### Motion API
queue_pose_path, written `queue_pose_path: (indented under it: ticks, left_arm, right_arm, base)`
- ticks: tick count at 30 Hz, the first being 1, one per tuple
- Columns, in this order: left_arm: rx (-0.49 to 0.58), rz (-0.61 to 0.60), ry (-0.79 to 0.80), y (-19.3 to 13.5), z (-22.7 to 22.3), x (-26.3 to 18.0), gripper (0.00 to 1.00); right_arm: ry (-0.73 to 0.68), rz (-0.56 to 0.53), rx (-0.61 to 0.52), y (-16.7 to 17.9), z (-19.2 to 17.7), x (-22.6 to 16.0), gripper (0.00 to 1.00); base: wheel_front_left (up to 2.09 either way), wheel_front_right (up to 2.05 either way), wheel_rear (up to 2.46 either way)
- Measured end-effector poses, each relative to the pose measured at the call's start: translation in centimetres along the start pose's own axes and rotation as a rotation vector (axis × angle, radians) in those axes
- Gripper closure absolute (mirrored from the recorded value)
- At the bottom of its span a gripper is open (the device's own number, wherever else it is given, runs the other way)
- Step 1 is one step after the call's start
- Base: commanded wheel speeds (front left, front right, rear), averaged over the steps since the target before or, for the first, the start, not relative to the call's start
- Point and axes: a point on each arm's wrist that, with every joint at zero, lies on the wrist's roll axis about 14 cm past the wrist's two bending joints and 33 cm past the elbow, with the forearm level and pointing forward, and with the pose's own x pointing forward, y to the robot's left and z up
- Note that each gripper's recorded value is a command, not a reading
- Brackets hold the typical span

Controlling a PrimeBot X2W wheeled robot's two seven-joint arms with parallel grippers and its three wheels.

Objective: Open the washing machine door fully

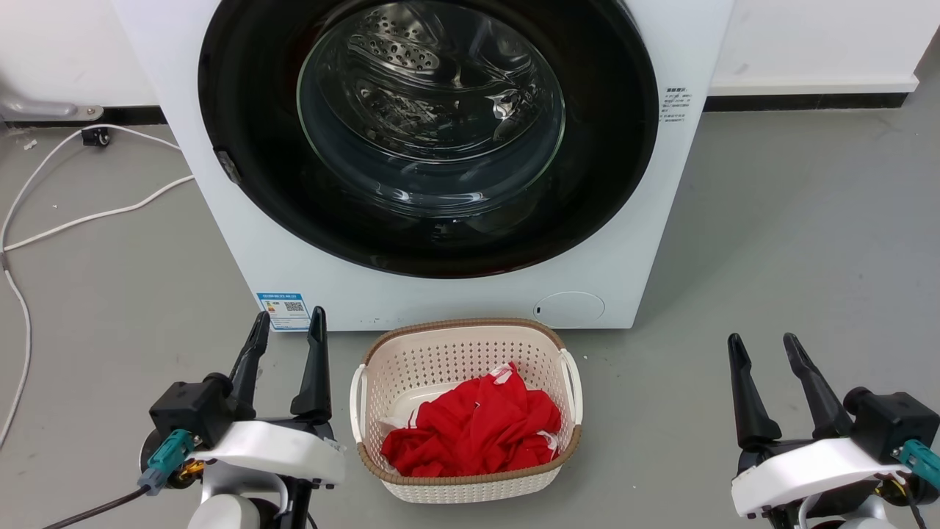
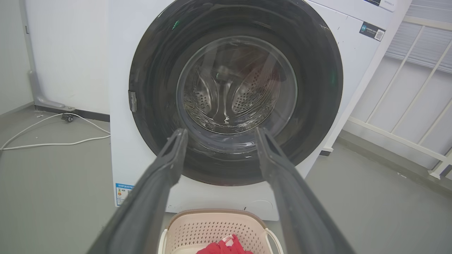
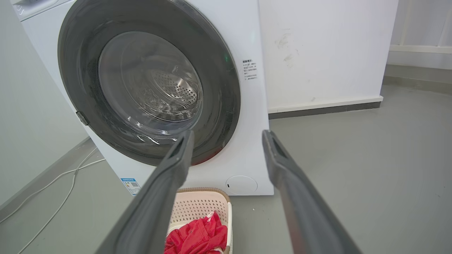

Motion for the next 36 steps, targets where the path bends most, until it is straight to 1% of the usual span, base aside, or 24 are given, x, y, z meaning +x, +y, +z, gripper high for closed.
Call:
queue_pose_path:
  ticks: [17, 36]
  left_arm:
    - [0.140, -0.032, -0.015, -0.7, 0.1, 0.1, 0.00]
    - [0.266, -0.073, -0.036, -1.6, 0.2, 0.2, 0.00]
  right_arm:
    - [-0.011, 0.027, -0.148, 0.6, 0.4, -0.1, 0.00]
    - [-0.008, 0.045, -0.265, 0.9, 0.2, -0.5, 0.00]
  base:
    - [0.00, 0.00, 0.00]
    - [0.00, 0.00, 0.00]
